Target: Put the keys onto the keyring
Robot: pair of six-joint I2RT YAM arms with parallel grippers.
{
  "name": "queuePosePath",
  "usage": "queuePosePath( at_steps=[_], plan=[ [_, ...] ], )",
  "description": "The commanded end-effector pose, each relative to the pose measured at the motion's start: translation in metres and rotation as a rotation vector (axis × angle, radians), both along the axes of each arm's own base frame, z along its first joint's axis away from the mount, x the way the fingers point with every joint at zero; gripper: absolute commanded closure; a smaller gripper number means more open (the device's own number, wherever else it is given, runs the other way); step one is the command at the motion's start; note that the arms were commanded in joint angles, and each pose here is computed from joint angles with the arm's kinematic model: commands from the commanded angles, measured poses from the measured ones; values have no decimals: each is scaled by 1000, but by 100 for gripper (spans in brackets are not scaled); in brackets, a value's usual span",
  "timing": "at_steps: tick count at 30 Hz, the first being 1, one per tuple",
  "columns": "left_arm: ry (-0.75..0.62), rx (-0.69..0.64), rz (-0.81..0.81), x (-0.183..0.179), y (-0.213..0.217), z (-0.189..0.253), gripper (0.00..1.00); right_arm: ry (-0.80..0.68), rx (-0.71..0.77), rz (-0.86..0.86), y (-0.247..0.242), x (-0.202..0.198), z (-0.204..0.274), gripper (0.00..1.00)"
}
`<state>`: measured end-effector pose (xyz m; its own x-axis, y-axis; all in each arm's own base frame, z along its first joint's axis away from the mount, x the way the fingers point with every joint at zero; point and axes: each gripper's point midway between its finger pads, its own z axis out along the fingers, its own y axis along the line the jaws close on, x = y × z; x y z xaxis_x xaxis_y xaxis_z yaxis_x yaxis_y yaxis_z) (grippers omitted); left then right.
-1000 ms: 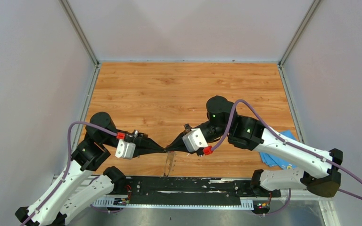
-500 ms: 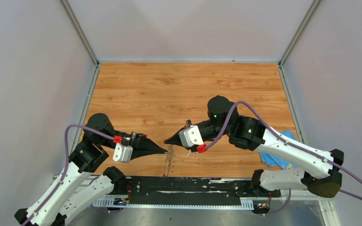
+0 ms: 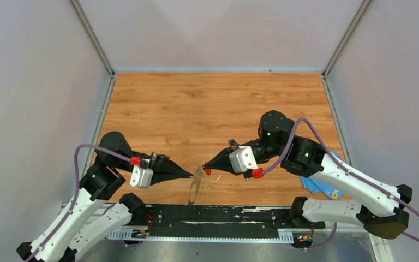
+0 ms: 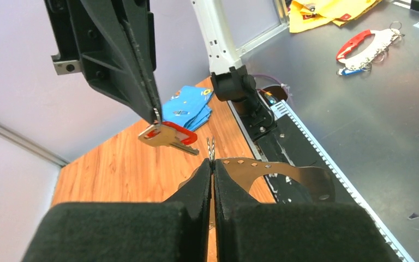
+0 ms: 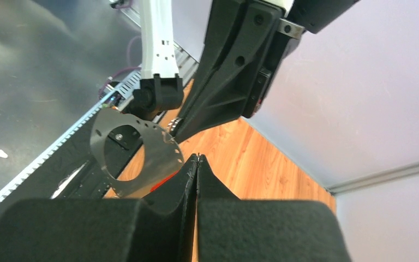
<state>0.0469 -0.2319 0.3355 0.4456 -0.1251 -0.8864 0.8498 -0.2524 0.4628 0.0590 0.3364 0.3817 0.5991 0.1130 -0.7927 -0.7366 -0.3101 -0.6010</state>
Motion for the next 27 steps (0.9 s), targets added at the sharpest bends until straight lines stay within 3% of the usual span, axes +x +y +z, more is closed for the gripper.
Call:
queuePosePath(
  at_steps=[1,27],
  plan=[
    [-38,-48,-28,-8,2,22,100,29,-33,91,-4,-13,-8,100],
    [-20,-44,-14,-2,-1,22,100,45,-4,158,7,-19,2,100]
  ],
)
